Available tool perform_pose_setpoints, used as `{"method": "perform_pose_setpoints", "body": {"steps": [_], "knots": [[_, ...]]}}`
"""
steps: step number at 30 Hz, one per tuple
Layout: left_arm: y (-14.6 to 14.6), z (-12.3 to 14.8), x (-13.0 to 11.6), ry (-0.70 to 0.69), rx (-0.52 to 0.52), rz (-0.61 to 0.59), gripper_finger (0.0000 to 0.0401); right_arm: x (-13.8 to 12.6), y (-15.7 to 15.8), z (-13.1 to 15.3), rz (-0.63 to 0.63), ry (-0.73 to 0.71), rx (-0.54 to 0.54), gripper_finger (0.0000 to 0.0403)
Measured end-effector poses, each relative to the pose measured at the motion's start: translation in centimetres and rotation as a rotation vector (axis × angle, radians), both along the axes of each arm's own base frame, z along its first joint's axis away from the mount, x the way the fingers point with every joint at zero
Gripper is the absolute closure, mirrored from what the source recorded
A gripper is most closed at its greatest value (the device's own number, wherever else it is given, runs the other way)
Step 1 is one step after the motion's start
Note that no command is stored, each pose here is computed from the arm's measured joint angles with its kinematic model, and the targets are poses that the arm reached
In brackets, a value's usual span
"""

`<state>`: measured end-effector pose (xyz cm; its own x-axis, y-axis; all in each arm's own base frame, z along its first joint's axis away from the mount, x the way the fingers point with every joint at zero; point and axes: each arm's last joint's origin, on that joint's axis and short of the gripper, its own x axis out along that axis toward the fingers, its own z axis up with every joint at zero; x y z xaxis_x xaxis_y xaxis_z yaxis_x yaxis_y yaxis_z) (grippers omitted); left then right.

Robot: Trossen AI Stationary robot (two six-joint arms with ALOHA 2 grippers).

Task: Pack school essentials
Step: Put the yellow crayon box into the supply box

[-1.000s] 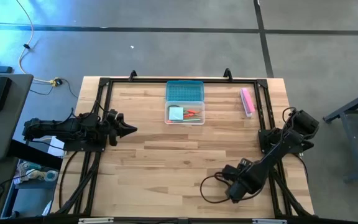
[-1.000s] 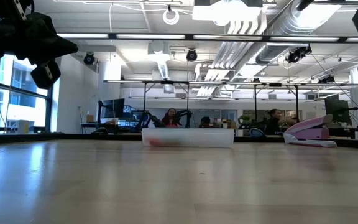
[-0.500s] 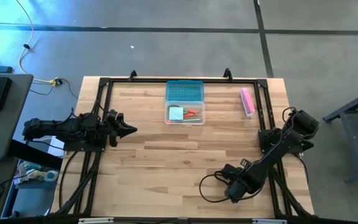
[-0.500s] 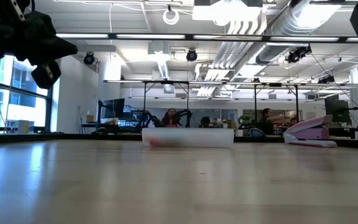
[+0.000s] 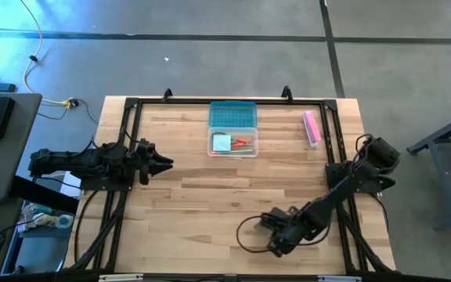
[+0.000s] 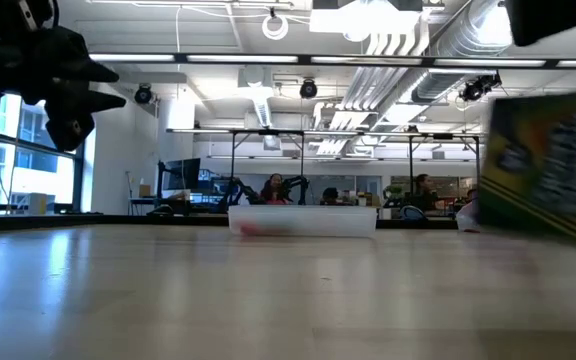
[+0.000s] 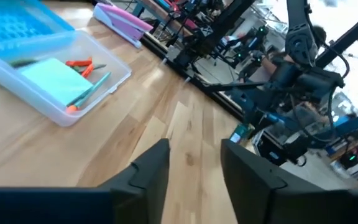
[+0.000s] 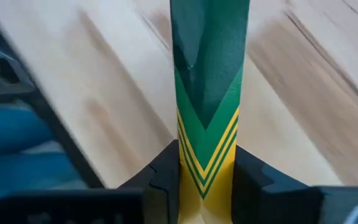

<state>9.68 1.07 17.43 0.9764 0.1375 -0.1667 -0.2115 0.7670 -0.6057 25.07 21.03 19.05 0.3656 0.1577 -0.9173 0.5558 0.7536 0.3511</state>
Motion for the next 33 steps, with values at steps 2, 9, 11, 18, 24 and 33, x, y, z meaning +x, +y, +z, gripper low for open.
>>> {"method": "perform_pose_setpoints", "body": {"steps": [2,9,11,18,24,33], "knots": [[0.0,0.0,0.0,-0.007,-0.039,0.004,0.0255,1.1,-0.2,0.4,-0.015,-0.078,0.04,0.032],[-0.3,0.0,0.0,-0.014,-0.1,-0.07,0.0252,5.9,-3.0,2.1,-0.076,-0.367,0.123,0.032],[-0.4,0.0,0.0,-0.012,-0.109,-0.122,0.0253,7.0,-4.2,2.5,-0.096,-0.427,0.13,0.032],[-0.7,0.1,0.0,-0.011,-0.127,-0.213,0.0243,10.0,-8.0,4.1,-0.149,-0.631,0.143,0.032],[-0.8,0.6,0.1,-0.069,-0.09,-0.275,0.0205,11.4,-10.9,4.9,-0.178,-0.723,0.148,0.032],[-0.5,1.6,0.2,-0.176,-0.199,-0.175,0.0148,12.9,-14.6,6.8,-0.115,-0.769,0.169,0.032]]}}
